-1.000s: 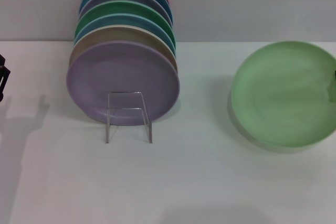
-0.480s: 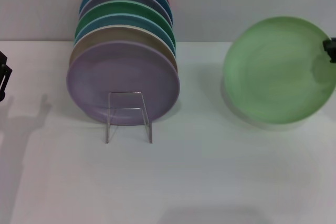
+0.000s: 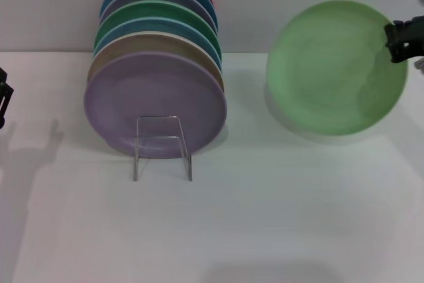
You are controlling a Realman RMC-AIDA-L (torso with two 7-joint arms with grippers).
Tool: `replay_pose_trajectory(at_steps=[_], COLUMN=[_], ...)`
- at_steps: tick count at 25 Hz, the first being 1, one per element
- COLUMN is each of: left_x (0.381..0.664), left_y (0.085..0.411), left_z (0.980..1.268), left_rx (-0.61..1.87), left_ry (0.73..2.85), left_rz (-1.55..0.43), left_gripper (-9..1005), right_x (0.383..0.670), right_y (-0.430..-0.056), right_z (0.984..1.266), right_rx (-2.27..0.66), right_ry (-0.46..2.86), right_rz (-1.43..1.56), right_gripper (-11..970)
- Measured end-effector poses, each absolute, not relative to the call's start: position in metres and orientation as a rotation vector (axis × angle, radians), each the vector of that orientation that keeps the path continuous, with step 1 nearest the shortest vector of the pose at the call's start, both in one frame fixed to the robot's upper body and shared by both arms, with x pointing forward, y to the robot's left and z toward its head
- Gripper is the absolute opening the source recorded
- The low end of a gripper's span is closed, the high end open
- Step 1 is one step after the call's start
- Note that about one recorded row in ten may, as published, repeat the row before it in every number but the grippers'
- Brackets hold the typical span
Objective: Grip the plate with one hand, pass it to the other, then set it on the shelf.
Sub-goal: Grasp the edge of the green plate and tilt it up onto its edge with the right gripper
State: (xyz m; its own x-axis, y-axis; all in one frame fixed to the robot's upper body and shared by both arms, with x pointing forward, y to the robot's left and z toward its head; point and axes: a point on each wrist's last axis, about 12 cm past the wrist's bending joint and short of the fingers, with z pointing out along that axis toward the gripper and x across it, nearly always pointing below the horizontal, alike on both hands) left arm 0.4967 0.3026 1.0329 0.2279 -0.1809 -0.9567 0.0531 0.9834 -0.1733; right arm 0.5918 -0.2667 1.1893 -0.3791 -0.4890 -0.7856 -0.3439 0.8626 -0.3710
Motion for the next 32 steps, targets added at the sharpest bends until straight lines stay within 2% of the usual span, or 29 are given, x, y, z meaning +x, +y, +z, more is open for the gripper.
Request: replay_pose_trajectory(at_steps=[5, 16, 32], left_x=[0.496, 0.495, 0.495], left_y=[0.302, 0.301, 0.301], left_z=[1.033, 1.034, 1.035], left_rx=[-0.115, -0.120, -0.116], left_ry=[1.331, 1.324, 1.310], left_rz=[-0.161, -0.169, -0.176], left_gripper=[841, 838, 833], right_x=[0.589, 0.570, 0.550], right_y=[-0.256, -0.260, -0.259], right_z=[1.171, 1.149, 1.113], right_rx=[-0.633, -0.542, -0.580], right_ry=[1.914, 1.714, 1.456], right_rz=[-0.210, -0.252, -0.361], right_gripper=[31, 30, 28])
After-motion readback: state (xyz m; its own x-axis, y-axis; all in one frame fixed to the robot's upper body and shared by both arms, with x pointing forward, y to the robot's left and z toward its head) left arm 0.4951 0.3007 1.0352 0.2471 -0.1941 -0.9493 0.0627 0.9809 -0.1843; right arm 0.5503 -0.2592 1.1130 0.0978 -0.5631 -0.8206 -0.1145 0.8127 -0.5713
